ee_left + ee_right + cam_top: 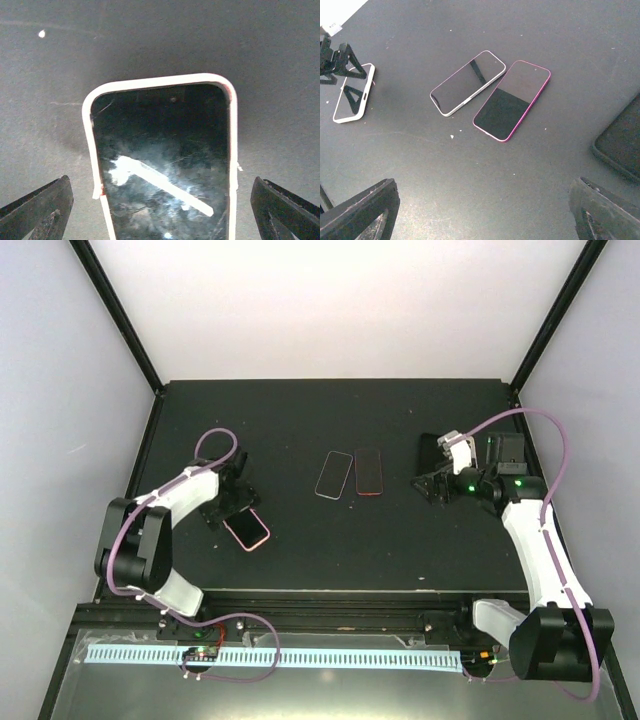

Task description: Take the phone out of the phone case

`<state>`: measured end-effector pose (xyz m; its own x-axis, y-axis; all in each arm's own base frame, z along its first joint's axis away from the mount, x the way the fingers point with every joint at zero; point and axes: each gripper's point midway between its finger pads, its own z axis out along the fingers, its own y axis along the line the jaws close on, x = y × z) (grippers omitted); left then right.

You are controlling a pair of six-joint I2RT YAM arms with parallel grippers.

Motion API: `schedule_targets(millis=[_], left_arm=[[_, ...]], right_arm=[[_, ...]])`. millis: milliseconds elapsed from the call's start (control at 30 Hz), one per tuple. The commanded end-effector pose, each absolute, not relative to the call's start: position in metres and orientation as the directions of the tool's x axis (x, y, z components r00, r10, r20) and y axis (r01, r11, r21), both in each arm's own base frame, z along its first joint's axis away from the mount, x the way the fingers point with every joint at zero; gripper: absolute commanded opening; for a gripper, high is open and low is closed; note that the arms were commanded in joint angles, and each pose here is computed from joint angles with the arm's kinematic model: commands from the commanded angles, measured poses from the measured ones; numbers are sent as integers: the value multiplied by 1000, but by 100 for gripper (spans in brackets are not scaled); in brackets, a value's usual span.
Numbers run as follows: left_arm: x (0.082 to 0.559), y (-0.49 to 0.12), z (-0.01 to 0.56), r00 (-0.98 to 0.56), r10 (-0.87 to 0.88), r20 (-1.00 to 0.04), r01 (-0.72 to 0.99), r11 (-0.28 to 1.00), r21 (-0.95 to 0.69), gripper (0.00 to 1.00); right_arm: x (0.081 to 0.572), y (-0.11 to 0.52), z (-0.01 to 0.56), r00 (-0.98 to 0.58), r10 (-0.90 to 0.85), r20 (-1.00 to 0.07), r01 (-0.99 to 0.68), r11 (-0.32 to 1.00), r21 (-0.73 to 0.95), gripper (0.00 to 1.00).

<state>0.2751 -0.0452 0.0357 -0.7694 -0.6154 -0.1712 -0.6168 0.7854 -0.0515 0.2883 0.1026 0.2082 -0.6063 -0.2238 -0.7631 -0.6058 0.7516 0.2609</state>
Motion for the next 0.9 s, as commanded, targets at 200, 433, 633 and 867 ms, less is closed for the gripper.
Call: schedule_targets(millis=[200, 433, 633, 867], left_arm=[[285, -57, 33, -797, -594, -108, -589, 804, -78, 99], [279, -49, 23, -792, -607, -69, -610, 792, 21, 99], [278, -54, 7, -793, -608, -35, -609, 793, 16, 99], [282, -60, 0, -800, -601, -12, -601, 800, 0, 89]], right_arm=[[286, 107, 203, -607, -243, -756, -634, 722, 277, 92], [286, 108, 200, -616, -246, -749, -635, 718, 286, 92], [286, 108, 195, -634, -247, -732, -631, 713, 305, 91], [286, 109, 192, -647, -247, -721, -628, 709, 321, 90]])
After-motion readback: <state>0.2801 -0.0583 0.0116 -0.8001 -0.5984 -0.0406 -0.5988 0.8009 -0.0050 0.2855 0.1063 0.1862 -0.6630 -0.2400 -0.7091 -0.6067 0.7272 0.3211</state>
